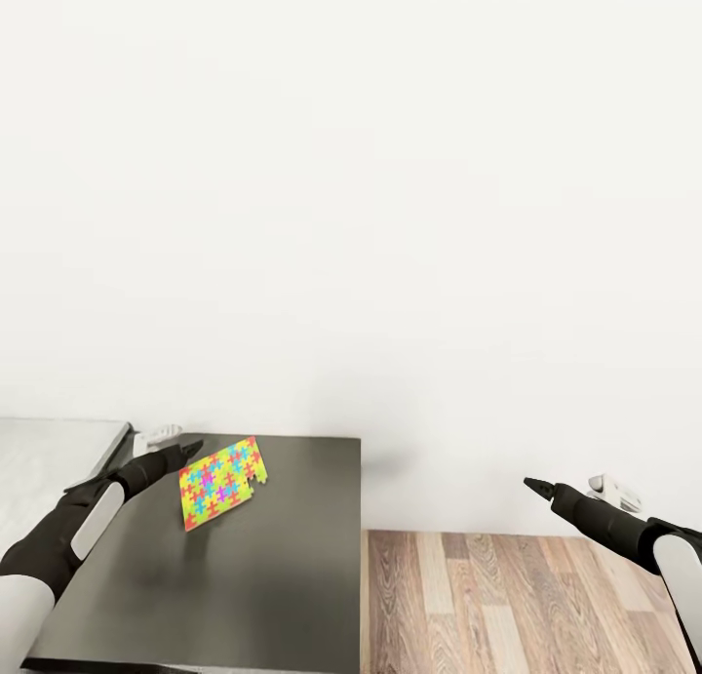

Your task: Put all the toys in the child's room - the three board games (two on the bed and one on the table), the two jigsaw puzzles on the table, and the tennis ball on the table - inside the toy box on the table in the child's room.

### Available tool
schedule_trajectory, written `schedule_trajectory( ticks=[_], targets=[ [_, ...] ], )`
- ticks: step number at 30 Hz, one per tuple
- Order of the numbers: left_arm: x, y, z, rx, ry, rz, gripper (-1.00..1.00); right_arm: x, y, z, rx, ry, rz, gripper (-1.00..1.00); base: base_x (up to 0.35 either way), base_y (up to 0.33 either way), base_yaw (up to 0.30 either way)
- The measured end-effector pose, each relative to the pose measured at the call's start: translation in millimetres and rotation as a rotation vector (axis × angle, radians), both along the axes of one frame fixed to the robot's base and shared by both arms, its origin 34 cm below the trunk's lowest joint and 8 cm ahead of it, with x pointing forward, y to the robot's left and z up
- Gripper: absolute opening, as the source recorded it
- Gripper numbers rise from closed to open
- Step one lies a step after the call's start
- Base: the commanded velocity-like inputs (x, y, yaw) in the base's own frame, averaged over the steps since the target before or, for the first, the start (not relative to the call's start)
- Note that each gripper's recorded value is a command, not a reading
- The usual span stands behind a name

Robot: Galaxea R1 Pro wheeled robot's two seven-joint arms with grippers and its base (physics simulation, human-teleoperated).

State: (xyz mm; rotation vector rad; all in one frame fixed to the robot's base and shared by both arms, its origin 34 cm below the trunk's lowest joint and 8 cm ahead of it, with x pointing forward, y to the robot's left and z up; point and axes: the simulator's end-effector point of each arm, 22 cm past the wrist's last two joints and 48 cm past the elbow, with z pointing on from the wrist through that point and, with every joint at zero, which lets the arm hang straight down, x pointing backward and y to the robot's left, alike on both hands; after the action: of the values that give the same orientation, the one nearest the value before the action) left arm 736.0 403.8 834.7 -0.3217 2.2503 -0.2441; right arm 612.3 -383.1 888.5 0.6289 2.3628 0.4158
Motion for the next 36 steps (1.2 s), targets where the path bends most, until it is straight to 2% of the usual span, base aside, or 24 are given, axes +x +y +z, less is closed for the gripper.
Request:
schedule_trajectory(
  ticks=[36],
  targets=[
    [-9, -2, -36, 0.000, 0.058, -0.005, 1.00, -6, 0, -29, 0.000, 0.057, -0.001, 1.00, 0.000, 0.000, 0.000]
  ],
)
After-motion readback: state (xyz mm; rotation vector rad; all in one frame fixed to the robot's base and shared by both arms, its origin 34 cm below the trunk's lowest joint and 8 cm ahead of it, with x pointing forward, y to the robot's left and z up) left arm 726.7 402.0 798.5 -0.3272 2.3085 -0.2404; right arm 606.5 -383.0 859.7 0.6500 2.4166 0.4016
